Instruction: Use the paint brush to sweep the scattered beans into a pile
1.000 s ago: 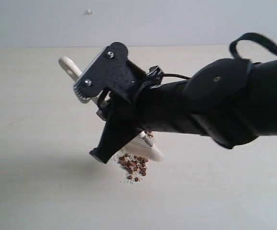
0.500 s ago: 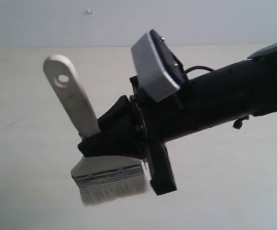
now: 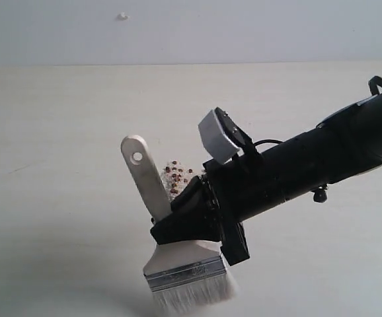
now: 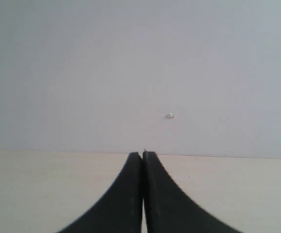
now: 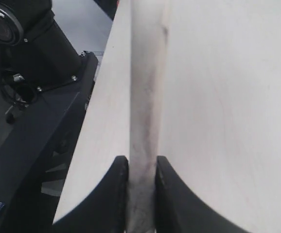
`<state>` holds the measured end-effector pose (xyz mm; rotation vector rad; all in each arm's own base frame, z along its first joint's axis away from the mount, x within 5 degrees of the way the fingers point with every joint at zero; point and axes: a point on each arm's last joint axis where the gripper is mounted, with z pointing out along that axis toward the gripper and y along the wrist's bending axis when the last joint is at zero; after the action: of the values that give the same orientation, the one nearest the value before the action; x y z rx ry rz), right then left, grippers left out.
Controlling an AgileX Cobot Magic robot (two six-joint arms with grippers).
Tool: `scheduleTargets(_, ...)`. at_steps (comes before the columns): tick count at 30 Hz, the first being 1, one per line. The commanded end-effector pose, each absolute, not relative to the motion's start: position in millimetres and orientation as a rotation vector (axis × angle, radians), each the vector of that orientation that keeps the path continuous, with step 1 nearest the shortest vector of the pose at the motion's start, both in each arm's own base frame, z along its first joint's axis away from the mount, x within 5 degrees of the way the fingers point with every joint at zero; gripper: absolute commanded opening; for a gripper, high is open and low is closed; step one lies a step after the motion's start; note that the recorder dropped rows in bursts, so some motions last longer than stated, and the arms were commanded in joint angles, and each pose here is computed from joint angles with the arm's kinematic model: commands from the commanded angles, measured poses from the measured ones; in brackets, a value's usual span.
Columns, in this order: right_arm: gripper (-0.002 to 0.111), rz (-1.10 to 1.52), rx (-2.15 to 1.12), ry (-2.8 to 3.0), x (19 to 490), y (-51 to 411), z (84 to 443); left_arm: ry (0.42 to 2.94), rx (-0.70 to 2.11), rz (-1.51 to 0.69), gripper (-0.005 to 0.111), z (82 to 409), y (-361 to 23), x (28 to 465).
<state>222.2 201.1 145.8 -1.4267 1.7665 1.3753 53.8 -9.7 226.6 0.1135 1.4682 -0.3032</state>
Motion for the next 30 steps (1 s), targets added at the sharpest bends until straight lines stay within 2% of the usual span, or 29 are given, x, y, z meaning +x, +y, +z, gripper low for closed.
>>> scheduleTargets(1,0.000,1.344,-1.380,1.781,232,189,144,1.464,0.121,-0.318,0.000,226,-11,53)
scheduleTargets(6,0.000,1.368,-1.325,1.786,243,178,141,1.464,0.121,-0.318,0.000,226,-11,53)
scheduleTargets(20,0.000,1.390,-1.370,1.770,277,191,116,1.464,0.121,-0.318,0.000,226,-11,53)
scheduleTargets(30,0.000,1.350,-1.419,1.692,304,201,118,1.464,0.121,-0.318,0.000,226,-11,53)
